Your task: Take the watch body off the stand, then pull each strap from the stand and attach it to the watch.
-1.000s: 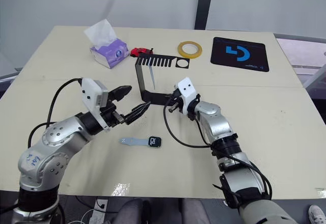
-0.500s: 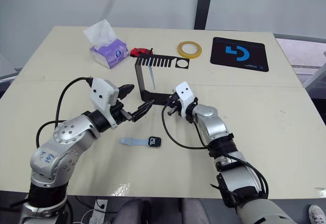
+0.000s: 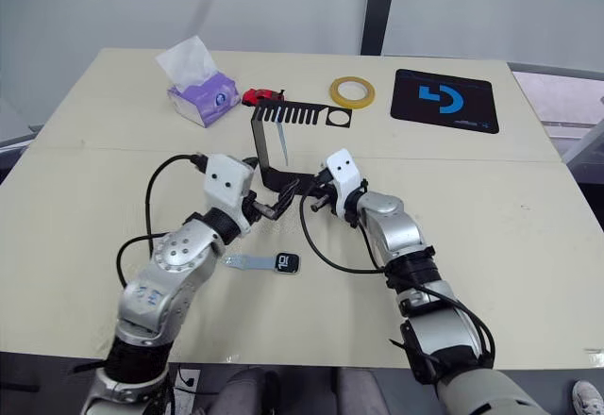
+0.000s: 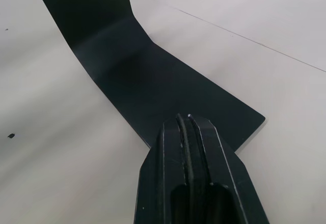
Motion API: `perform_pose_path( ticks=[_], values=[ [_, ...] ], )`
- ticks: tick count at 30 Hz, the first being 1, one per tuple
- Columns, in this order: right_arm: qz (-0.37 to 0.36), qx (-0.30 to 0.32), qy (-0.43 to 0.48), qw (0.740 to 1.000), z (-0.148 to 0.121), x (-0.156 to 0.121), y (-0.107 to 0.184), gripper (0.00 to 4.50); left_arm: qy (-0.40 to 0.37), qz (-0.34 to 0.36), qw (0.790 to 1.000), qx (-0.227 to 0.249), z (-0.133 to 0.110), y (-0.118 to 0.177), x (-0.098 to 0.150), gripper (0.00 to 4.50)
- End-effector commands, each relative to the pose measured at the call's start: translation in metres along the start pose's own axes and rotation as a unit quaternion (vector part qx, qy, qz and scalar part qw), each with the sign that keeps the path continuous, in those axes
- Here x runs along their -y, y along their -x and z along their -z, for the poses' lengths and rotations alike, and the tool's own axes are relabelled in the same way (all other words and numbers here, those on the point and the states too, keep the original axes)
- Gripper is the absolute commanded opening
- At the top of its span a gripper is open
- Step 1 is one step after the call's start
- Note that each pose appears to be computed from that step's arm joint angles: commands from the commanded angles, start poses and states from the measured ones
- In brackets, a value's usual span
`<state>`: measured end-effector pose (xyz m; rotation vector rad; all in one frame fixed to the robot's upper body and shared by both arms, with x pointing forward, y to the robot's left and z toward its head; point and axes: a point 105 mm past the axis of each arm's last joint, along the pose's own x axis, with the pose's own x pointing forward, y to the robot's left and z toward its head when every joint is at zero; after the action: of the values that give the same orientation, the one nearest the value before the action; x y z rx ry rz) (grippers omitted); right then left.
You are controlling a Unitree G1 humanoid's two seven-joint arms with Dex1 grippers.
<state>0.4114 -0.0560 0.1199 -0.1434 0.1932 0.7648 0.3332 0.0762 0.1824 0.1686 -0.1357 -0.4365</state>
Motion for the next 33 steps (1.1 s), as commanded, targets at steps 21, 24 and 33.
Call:
perform_pose_path(
  ticks=[21,24,33],
  values=[
    [0.000,-0.031,-0.003,1.000,0.009,-0.002,0.000,0.07,0.019,-0.071,0.996,0.042,-0.018,-0.050,0.008,4.50],
    [0.000,-0.031,-0.003,1.000,0.009,-0.002,0.000,0.07,0.023,-0.076,0.996,0.046,-0.018,-0.052,0.006,4.50],
    [0.004,-0.031,-0.004,1.000,0.010,-0.002,0.001,0.07,0.024,-0.080,0.995,0.052,-0.017,-0.060,0.004,4.50]
  ],
)
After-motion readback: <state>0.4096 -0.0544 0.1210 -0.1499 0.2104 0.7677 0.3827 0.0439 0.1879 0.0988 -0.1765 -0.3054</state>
